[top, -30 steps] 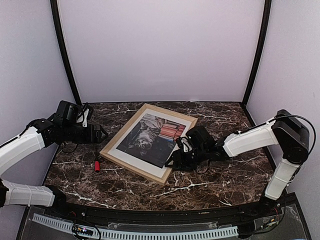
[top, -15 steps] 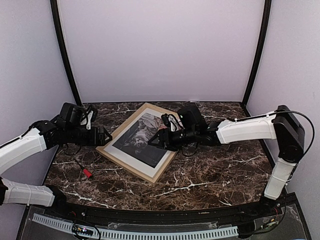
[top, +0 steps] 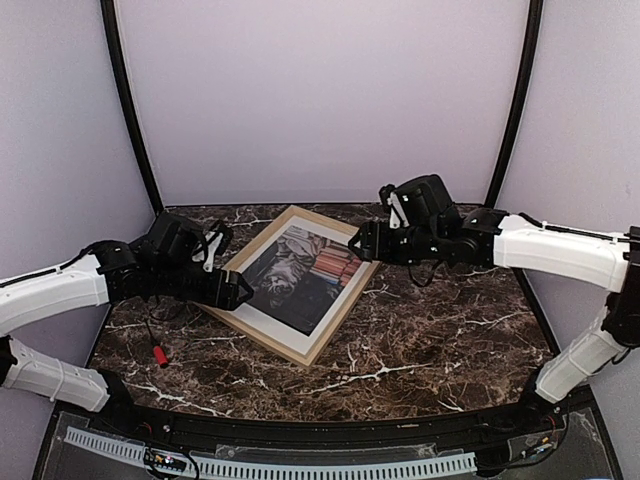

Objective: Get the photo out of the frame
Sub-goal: Position the photo frame at the center of the board, then pick up the photo frame from the center of the board.

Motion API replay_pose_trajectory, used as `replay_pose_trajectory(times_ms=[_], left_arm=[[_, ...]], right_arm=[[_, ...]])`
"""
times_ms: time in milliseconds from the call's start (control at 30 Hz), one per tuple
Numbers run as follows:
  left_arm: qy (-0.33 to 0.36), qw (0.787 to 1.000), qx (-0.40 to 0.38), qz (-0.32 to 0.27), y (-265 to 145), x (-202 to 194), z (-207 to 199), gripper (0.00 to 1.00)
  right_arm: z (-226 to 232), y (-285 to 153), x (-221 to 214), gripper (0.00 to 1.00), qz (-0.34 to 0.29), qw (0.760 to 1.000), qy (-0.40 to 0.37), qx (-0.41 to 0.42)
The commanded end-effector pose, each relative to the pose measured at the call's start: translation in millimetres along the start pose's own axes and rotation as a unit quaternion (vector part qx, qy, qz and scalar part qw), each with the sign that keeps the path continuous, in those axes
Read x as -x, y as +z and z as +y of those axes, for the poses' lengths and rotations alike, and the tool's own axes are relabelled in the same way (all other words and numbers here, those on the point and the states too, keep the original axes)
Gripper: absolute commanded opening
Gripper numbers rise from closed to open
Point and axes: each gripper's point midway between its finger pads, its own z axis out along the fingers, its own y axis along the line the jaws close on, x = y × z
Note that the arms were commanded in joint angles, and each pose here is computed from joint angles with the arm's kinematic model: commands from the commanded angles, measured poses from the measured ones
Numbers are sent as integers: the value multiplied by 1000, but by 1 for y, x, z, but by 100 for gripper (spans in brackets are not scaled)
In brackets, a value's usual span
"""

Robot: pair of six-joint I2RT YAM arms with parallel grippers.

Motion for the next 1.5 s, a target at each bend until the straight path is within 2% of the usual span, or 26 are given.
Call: replay_pose_trajectory(times_ms=[0, 67, 233, 267, 467, 867, 1300, 1467], left_arm=[[52, 998, 1, -29, 0, 24, -30, 79], [68, 997, 0, -26, 4, 26, -42, 79], [124, 992, 12, -24, 15, 25, -72, 79], [132, 991, 17, -19, 20, 25, -76, 80], [182, 983, 34, -3, 45, 11, -106, 80], [217, 975, 33, 23, 81, -37, -134, 80], [245, 968, 45, 35, 99, -71, -142, 80], [251, 966, 50, 46, 109, -77, -144, 75]], right_arm=[[-38, -31, 28, 73, -56, 995, -3, -77], [-47, -40, 35, 77, -65, 994, 4, -88], [-73, -66, 49, 98, -93, 989, 29, -115], [-76, -71, 52, 99, -101, 988, 32, -115], [-105, -93, 54, 99, -121, 982, 46, -140], [-144, -117, 30, 99, -125, 971, 50, -196], [-166, -130, 16, 99, -133, 961, 52, -237], [-166, -127, 15, 99, -129, 961, 53, -237]])
